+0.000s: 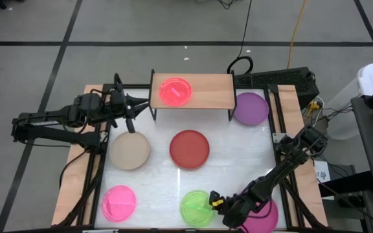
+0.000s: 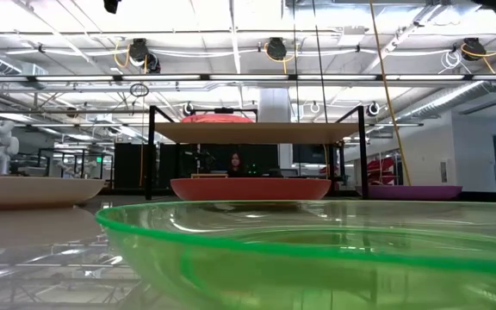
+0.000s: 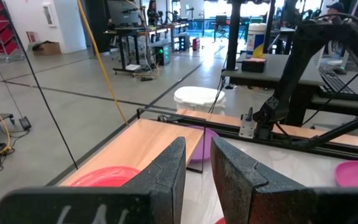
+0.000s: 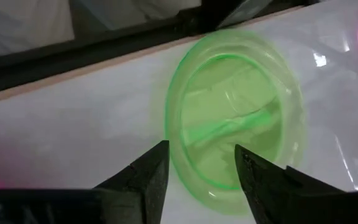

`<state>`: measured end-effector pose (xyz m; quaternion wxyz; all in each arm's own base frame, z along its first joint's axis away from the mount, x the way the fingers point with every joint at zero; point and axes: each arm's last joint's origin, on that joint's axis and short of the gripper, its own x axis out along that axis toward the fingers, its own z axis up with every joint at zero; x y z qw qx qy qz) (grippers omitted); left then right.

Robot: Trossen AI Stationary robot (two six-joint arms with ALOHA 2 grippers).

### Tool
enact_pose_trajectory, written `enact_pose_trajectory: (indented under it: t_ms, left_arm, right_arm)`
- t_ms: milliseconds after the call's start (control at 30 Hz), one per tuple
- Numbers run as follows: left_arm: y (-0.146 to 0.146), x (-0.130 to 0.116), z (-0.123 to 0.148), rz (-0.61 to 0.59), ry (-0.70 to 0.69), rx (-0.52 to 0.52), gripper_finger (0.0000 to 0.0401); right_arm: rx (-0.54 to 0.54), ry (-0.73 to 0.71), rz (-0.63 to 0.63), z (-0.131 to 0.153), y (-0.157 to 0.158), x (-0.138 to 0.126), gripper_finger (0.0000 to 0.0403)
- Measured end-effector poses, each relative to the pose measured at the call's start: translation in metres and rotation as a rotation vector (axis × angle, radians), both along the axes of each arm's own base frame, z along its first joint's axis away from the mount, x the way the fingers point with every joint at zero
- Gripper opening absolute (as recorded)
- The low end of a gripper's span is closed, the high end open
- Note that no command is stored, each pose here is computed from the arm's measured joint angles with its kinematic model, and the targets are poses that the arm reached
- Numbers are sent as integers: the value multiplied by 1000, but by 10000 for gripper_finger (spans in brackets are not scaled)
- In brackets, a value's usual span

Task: Place and stack plates onto a shelf
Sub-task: Stack the small green plate on top of the small pink plate on the shelf

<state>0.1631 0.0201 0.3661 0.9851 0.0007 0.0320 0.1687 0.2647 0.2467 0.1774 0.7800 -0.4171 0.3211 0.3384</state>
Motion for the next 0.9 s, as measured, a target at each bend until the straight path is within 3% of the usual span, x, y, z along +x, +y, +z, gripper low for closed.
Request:
enact_pose_trajectory:
  t_ms: [600,733,900]
  left_arm:
    - [0,0,0,0,0,0,83]
    - [0,0,0,0,0,0,83]
    - [0,0,0,0,0,0,83]
  right_arm:
    - [-137,19,78,-36,7,10,150]
    - [-136,27,65,-37,5,11,110]
    - [-148,30,50,-38,1,13,25]
